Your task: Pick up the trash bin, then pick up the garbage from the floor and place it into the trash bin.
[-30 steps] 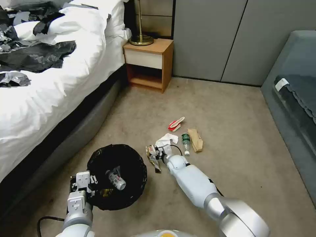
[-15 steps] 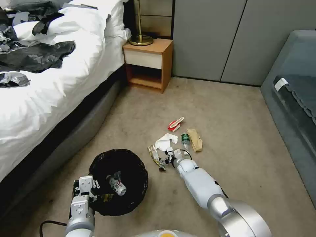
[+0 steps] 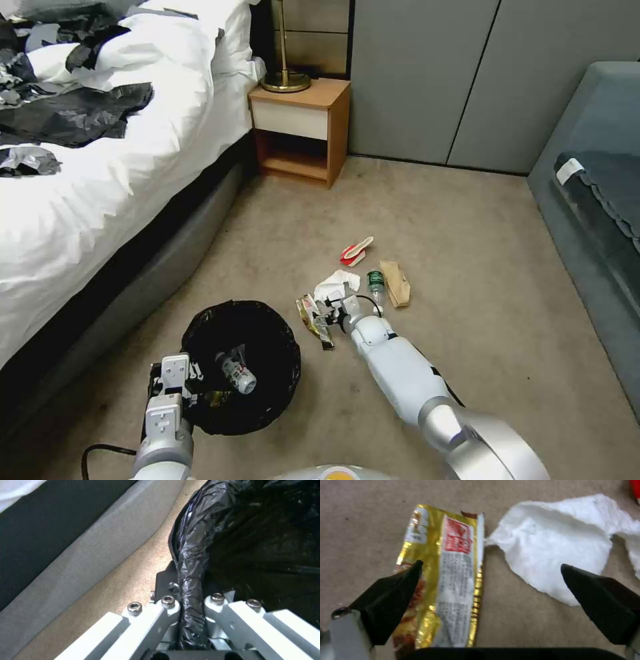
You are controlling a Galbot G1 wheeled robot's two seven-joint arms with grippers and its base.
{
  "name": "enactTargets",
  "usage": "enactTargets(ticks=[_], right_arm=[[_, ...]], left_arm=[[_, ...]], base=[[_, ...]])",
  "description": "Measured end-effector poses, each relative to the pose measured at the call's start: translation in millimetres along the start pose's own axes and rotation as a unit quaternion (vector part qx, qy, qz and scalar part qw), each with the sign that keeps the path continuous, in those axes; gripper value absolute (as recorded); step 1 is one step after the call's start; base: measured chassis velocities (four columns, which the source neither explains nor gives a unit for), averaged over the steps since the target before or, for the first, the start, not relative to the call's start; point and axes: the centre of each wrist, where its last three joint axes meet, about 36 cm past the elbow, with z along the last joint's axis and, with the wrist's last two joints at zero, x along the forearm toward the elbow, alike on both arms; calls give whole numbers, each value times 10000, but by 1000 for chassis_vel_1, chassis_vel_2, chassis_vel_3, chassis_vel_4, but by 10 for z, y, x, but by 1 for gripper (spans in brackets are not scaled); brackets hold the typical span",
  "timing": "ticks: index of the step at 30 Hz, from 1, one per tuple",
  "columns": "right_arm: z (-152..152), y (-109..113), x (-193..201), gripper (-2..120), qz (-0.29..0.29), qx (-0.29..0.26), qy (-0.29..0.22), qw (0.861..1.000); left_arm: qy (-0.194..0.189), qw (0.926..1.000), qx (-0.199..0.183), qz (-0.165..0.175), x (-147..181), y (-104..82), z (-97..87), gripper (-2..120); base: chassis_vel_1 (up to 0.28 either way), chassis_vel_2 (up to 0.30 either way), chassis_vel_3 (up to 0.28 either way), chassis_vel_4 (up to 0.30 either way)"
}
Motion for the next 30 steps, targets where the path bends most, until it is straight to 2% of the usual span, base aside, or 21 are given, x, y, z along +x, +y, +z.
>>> enactTargets(ticks=[9, 30], right_arm=[[36, 119, 14, 100, -76, 32, 20, 10000], [250, -55, -41, 100, -42, 157, 245, 9996]], left_arm=[[8, 10000, 1, 21, -9, -14, 8, 1], [6, 10000, -15, -6, 48, -25, 5, 1]], base=[[0, 0, 0, 0], [0, 0, 0, 0]])
